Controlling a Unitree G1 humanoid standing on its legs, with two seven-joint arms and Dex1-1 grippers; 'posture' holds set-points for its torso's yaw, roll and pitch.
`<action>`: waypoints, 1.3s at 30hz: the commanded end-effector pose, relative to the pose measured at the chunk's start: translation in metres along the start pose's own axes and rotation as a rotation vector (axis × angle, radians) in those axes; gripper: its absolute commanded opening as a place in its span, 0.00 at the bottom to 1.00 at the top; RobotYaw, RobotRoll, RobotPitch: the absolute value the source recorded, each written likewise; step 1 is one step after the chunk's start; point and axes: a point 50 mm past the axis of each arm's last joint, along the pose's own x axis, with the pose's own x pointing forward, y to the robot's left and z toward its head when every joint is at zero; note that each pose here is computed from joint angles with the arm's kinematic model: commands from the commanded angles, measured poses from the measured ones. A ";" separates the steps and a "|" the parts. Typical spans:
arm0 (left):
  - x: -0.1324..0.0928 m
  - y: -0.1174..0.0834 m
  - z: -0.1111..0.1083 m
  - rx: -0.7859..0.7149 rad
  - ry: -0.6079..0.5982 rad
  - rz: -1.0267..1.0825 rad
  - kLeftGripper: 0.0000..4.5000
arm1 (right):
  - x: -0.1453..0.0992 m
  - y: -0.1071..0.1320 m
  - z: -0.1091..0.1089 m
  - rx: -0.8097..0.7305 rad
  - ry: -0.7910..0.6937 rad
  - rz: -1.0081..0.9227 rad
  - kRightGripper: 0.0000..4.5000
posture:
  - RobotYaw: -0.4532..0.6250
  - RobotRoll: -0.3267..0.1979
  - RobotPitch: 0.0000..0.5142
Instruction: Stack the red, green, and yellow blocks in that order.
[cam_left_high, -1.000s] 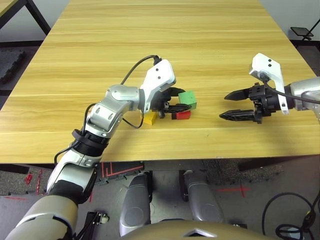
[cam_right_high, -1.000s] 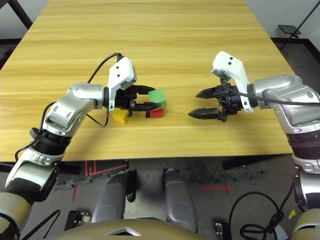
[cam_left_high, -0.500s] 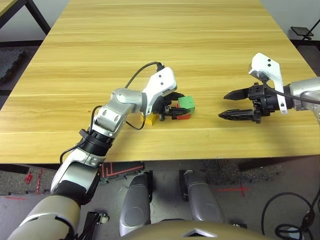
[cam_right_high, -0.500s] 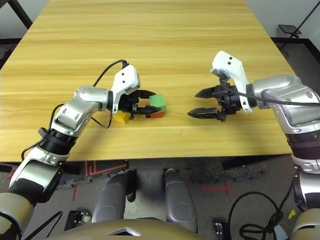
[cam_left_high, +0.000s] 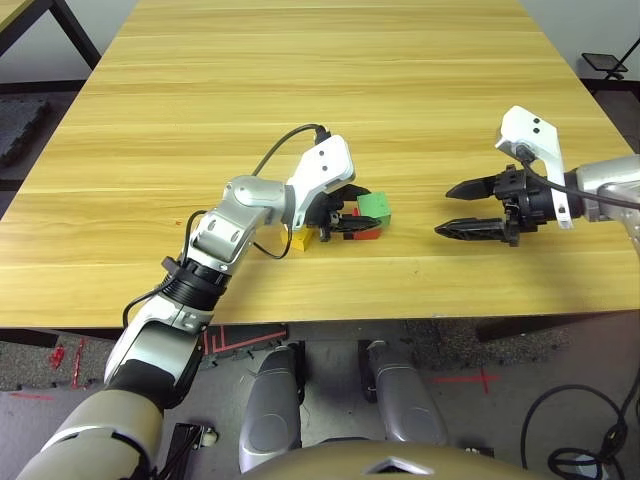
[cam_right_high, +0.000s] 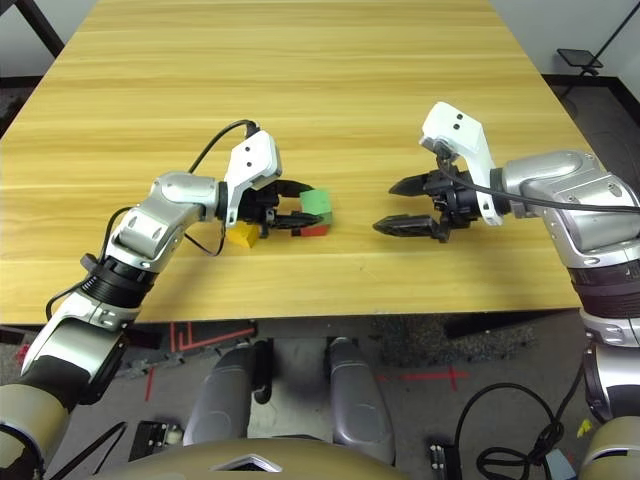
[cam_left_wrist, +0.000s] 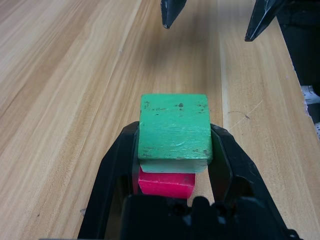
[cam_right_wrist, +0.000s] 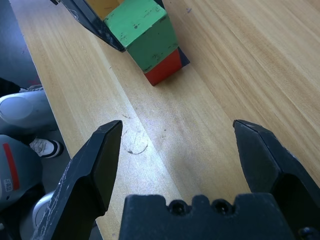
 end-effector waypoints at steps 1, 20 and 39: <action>-0.002 0.001 -0.003 0.011 0.023 0.000 0.45 | 0.000 0.000 0.004 -0.012 -0.008 0.006 1.00 | 0.64 0.65 0.34; -0.011 0.001 0.006 0.027 0.027 -0.011 0.99 | 0.002 0.000 0.006 -0.011 -0.013 0.008 1.00 | 0.65 0.65 0.34; -0.082 -0.008 0.001 0.068 0.009 -0.132 0.99 | 0.002 0.000 0.006 -0.014 -0.029 0.013 1.00 | 0.66 0.67 0.34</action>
